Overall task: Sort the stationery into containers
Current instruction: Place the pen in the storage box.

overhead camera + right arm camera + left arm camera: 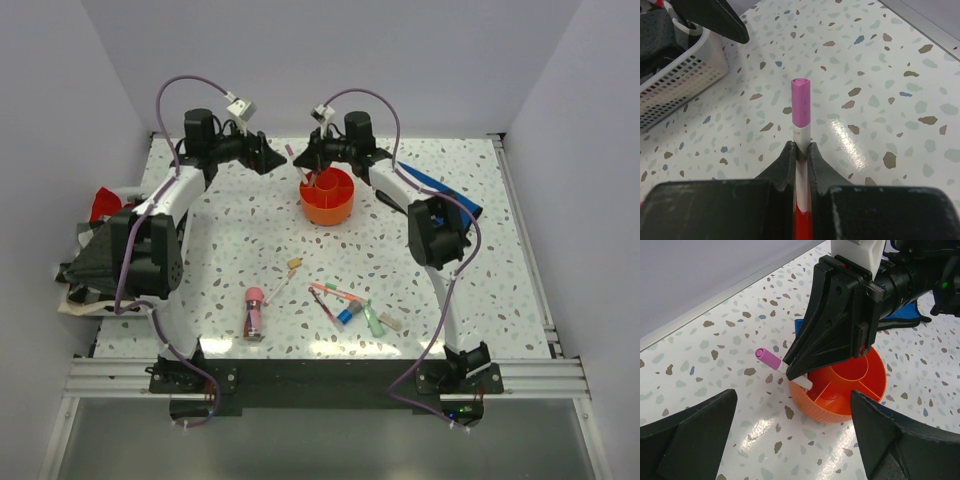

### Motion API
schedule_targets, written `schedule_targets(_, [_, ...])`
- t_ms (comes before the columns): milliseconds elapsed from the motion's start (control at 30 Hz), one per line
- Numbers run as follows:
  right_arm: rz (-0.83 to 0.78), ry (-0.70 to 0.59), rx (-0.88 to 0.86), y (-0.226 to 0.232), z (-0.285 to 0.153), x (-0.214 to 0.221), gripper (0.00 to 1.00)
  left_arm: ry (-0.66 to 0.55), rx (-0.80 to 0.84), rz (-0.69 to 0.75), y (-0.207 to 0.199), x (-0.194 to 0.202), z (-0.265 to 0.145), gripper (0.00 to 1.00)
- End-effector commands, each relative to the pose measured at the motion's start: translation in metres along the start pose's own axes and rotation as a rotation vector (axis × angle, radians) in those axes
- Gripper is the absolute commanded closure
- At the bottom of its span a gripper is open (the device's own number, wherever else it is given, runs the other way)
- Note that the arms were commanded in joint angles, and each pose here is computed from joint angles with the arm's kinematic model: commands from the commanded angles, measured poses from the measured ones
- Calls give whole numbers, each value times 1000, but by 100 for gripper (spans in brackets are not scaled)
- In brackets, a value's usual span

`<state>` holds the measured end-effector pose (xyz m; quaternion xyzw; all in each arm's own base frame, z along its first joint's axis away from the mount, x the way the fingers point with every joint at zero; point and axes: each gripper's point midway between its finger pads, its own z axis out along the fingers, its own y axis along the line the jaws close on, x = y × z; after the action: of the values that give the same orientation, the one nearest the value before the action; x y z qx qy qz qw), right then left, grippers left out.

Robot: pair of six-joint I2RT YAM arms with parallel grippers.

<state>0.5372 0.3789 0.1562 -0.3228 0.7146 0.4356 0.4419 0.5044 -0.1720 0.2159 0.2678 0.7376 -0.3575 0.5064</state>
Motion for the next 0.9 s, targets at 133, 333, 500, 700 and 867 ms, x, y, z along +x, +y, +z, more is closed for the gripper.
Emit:
schedule_targets(133, [-86,-42,14,2,-10,-16,93,-43,-39,71,15,-26,-5,0])
schedule_targets(333, [-100,-43,34,6,-20,-24,74,-46,-53,71,16,-30,-10,0])
schedule_targets(500, [-114,-57,51,12,-30,-34,61,-50,-56,75,14,-32,-13,0])
schedule_targets(700, [-152,-93,62,29,-51,-61,58,-45,-72,114,11,-34,-19,0])
schedule_targets(867, [-183,-132,84,49,-80,-93,57,97,-192,106,12,2,-42,0])
